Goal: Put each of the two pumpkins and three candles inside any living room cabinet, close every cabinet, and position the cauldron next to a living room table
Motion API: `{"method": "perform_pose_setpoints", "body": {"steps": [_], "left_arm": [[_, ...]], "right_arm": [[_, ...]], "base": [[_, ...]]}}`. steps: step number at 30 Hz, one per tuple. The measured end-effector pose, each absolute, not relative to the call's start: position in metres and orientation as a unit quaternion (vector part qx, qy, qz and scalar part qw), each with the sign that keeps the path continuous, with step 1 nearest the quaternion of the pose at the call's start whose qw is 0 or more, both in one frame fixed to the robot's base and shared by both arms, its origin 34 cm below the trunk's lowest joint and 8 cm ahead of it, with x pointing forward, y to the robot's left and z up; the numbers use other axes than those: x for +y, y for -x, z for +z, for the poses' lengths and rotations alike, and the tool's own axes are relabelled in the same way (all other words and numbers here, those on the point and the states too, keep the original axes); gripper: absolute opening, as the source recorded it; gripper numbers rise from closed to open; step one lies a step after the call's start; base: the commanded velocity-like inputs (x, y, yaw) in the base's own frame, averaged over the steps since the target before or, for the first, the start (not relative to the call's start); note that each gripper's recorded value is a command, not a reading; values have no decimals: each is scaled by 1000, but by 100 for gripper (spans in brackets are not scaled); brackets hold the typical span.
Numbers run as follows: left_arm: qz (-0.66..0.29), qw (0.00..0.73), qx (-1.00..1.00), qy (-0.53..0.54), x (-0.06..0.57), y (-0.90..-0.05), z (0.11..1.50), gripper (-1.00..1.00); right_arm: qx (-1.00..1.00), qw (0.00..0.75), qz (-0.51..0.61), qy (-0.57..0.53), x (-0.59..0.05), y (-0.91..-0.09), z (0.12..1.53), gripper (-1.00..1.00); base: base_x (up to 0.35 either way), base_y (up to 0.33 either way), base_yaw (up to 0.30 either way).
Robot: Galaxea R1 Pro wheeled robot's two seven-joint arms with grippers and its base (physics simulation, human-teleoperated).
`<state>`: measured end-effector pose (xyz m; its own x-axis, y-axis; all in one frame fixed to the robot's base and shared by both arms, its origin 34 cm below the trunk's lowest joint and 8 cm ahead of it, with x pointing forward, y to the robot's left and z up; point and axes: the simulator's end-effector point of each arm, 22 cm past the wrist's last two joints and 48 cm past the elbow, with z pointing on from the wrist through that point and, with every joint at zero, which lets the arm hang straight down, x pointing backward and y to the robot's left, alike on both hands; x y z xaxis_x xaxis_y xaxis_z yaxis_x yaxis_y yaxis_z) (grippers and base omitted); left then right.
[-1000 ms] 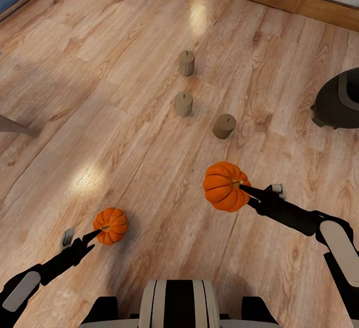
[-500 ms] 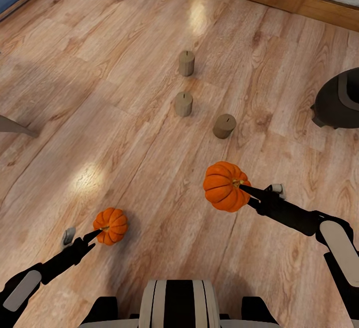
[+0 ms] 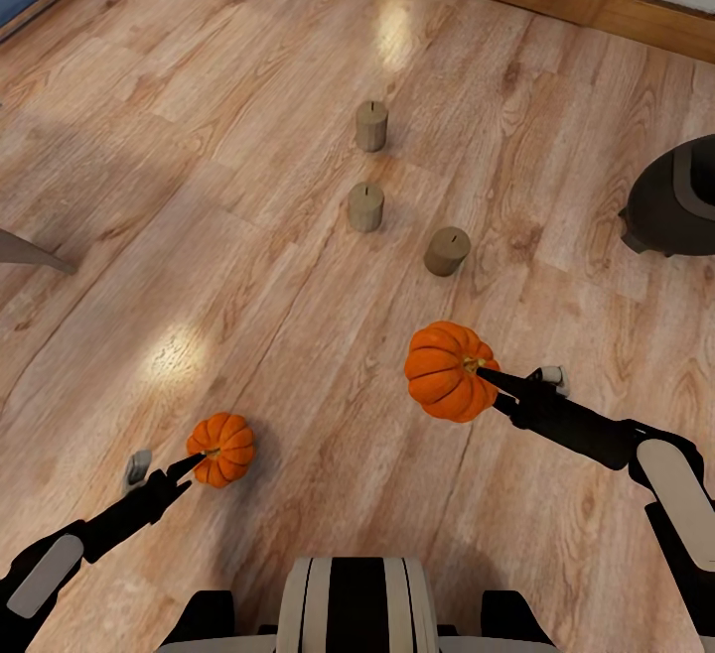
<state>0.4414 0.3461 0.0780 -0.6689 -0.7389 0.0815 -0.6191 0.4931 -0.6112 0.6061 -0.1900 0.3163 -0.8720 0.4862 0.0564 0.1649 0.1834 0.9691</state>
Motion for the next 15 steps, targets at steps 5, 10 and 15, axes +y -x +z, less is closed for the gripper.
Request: {"method": "perform_pose_setpoints", "body": {"steps": [5, 10, 15], "left_arm": [[-312, 96, 859, 395, 346, -442, 78, 100], [-312, 96, 858, 395, 346, -442, 78, 100], [-312, 96, 859, 396, 346, -441, 78, 100]], "right_arm": [[757, 133, 602, -215, -190, -606, 316, -100], [758, 134, 602, -215, -190, -606, 316, -100], [758, 134, 602, -215, -190, -606, 316, -100]], "base": [[0, 0, 0], [0, 0, 0], [0, -86, 0]]}}
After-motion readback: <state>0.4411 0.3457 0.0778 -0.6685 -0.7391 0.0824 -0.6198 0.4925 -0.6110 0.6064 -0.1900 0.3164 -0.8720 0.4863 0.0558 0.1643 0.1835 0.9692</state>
